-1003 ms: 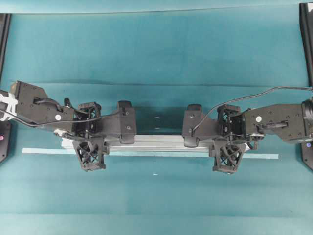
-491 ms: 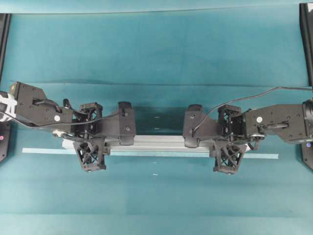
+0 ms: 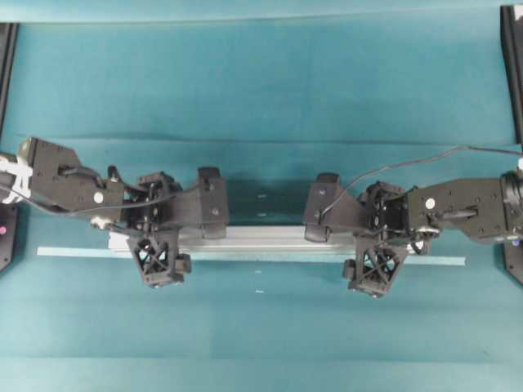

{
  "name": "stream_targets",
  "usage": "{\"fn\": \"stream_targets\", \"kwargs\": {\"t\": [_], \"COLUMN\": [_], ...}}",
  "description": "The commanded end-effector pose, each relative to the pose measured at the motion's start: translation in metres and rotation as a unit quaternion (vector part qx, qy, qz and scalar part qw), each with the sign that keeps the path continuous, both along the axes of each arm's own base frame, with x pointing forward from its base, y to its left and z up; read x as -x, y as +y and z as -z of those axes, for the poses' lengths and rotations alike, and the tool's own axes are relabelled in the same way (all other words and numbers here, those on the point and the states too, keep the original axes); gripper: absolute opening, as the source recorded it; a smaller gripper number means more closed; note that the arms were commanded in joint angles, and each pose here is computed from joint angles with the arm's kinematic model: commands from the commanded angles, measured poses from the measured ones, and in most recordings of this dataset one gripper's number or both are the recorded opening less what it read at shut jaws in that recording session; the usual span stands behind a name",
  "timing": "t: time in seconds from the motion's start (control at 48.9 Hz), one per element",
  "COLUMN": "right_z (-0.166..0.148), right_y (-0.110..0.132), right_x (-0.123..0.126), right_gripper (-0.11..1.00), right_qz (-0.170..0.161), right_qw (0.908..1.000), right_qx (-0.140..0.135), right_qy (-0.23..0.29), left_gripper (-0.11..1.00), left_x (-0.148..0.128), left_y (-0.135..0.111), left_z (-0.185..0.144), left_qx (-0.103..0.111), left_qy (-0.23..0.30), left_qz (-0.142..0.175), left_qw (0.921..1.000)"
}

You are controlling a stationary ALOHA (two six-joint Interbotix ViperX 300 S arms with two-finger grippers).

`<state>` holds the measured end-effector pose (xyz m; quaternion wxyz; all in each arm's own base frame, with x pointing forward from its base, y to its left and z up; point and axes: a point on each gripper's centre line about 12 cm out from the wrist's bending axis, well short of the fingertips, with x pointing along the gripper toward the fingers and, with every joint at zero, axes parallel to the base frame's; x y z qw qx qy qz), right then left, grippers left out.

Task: Lift the metal rail with both hands and move it towards you.

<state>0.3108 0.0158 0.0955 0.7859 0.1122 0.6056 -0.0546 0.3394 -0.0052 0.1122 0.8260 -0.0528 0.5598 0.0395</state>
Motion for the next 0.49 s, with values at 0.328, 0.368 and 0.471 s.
{"fn": "stream_targets", "kwargs": {"t": [0.328, 0.368, 0.471], "right_z": [-0.019, -0.026, -0.043], "right_y": [-0.012, -0.014, -0.018], "right_x": [-0.006, -0.006, -0.006], "right_gripper": [0.96, 0.96, 0.96], "right_qz": [0.028, 0.029, 0.025], "right_qw": [0.9988, 0.9983, 0.9966], "right_qx": [-0.002, -0.001, 0.006], "right_qy": [-0.04, -0.051, -0.079], "left_gripper": [0.97, 0.97, 0.97], "left_x": [0.001, 0.003, 0.008], "left_y": [0.0, 0.0, 0.0], "left_z": [-0.024, -0.03, -0.047], "left_qx": [-0.005, -0.008, -0.013], "left_qy": [-0.028, -0.031, -0.044], "left_qz": [0.013, 0.018, 0.028], "left_qw": [0.9995, 0.9993, 0.9986]}}
